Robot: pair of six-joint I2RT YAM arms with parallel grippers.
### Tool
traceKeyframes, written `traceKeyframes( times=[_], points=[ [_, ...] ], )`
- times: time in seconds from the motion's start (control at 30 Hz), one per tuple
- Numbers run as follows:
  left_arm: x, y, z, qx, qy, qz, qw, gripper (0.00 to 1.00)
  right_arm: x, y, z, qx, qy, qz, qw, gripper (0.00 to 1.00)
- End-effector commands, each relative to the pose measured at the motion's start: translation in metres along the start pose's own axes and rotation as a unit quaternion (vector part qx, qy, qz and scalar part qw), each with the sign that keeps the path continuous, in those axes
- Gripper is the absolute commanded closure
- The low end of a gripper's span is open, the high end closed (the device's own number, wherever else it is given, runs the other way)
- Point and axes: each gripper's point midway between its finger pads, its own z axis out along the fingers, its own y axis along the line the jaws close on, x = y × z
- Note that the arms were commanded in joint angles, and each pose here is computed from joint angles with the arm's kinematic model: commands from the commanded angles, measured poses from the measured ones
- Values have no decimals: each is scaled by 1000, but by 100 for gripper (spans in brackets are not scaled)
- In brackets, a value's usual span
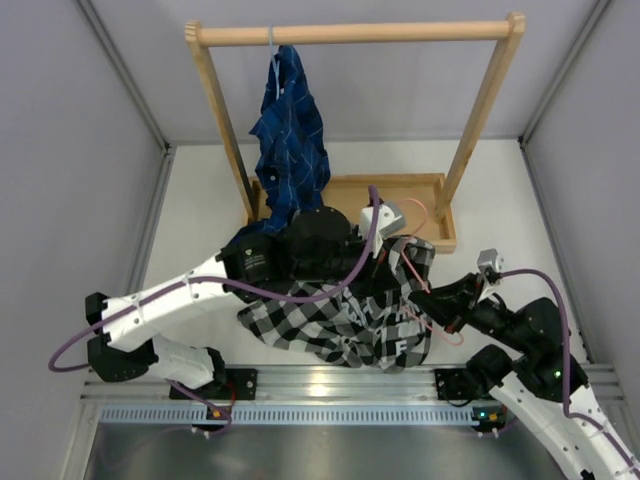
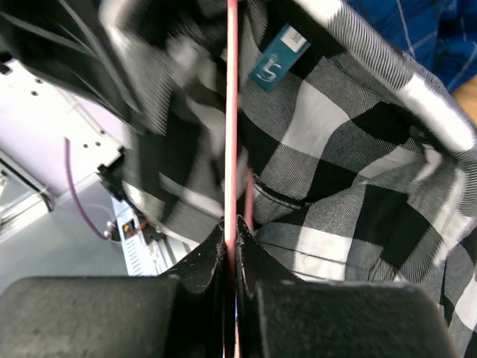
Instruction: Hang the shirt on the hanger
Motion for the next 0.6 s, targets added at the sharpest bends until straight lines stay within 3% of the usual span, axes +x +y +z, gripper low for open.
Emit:
traceKeyframes(
  times=[0.0,0.07,0.17,0.3,0.43,0.5,0.57],
  points=[
    [-14,-5,-4,-21,-17,18,999,100,-48,28,-9,-47,-90,-38,994,100],
    [-23,-5,-8,-34,-33,21,999,100,-54,31,-16,-44,-99,-55,993,100],
    [-32,24,-18,-119,-56,24,991,100,-69,32,-32,-19,-131,-69,989,100],
    [-21,34,-14,-140,-23,40,989,100,-71,34,-42,-17,-152,-76,985,100],
    [-25,58,-19,-214,-21,46,976,100,-64,38,-42,-31,-141,-76,987,100],
    [-29,55,-18,-208,-22,52,976,100,-60,38,-40,-38,-140,-71,987,100],
    [-32,29,-11,-135,-10,68,988,100,-60,39,-37,-46,-146,-62,986,100]
  ],
)
